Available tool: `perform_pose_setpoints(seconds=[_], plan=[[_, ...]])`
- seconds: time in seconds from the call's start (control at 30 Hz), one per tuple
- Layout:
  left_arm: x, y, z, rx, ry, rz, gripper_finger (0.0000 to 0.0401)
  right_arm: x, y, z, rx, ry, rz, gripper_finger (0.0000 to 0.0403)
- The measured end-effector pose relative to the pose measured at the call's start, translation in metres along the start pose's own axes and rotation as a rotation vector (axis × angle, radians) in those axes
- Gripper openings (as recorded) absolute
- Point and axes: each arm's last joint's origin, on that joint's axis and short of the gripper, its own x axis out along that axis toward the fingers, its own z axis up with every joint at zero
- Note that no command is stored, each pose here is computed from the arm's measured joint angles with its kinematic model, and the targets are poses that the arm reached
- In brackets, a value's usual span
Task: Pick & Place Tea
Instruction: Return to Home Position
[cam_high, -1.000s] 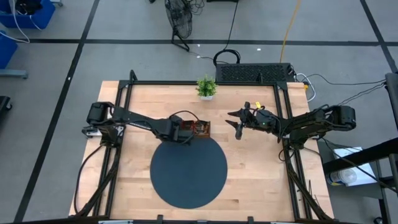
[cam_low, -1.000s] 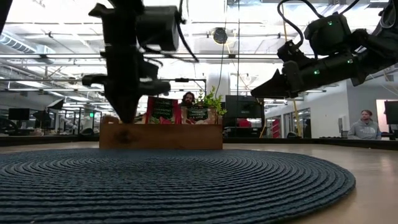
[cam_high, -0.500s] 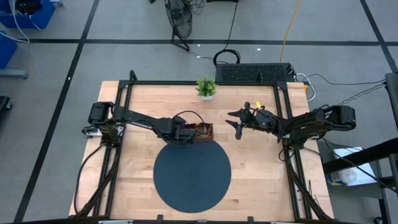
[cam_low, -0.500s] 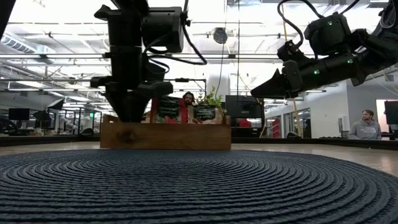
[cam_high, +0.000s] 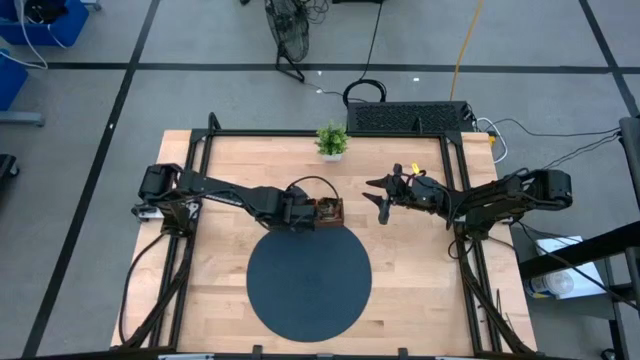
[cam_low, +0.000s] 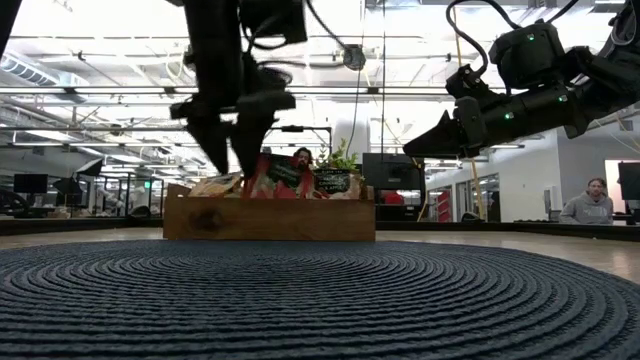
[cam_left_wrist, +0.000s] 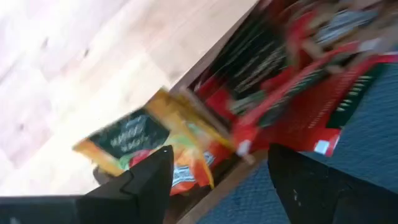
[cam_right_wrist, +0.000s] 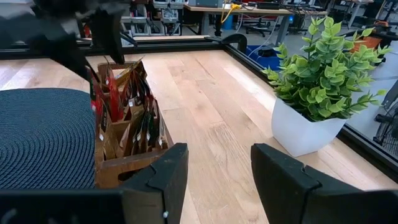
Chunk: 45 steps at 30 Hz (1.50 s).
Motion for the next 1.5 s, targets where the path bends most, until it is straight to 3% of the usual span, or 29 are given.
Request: perform_pose_setpoints(seconds=[0.1, 0.17, 0.3, 0.4, 0.5, 0.57, 0.8, 0.97, 1.07, 1.2, 1.3, 1.5], plan=[[-0.014, -0.006, 0.005, 0.067, -0.066, -0.015, 0.0265, 0.000, 0.000, 0.000, 0.000, 0.000, 0.000, 0.0160], [-0.029, -0.013, 0.004, 0.140, -0.199, 0.011, 0.0265, 0.000, 0.000, 0.000, -0.001, -0.001, 0.000, 0.0160], [-0.071, -0.027, -0.013, 0.386, -0.448, -0.026, 0.0259, 0.000, 0.000, 0.000, 0.007, 0.000, 0.003, 0.0160], [-0.095, -0.022, -0.025, 0.453, -0.554, -0.105, 0.0259, -0.002, 0.000, 0.002, 0.023, -0.003, 0.004, 0.0160], [-0.103, -0.002, -0.034, 0.469, -0.652, -0.163, 0.0262, -0.005, 0.000, 0.005, 0.031, 0.000, 0.005, 0.0160], [-0.094, 0.017, -0.040, 0.470, -0.704, -0.207, 0.0264, -0.009, -0.001, 0.008, 0.032, -0.003, 0.005, 0.0160], [-0.041, 0.094, -0.058, 0.406, -0.850, -0.531, 0.0262, -0.035, -0.003, 0.017, 0.038, -0.063, 0.025, 0.0160], [-0.025, 0.136, -0.082, 0.343, -0.969, -0.608, 0.0261, -0.062, -0.003, 0.014, 0.009, -0.187, 0.103, 0.0160], [-0.019, 0.152, -0.098, 0.311, -1.022, -0.627, 0.0265, -0.076, -0.007, 0.006, 0.020, -0.237, 0.065, 0.0160], [-0.014, 0.166, -0.114, 0.275, -1.070, -0.666, 0.0263, -0.090, -0.012, 0.014, 0.066, -0.340, 0.040, 0.0160], [-0.011, 0.174, -0.123, 0.268, -1.078, -0.680, 0.0259, -0.093, -0.013, 0.006, 0.076, -0.262, 0.036, 0.0160], [-0.009, 0.186, -0.136, 0.282, -1.087, -0.709, 0.0261, -0.104, -0.014, 0.005, 0.040, -0.269, 0.035, 0.0160]])
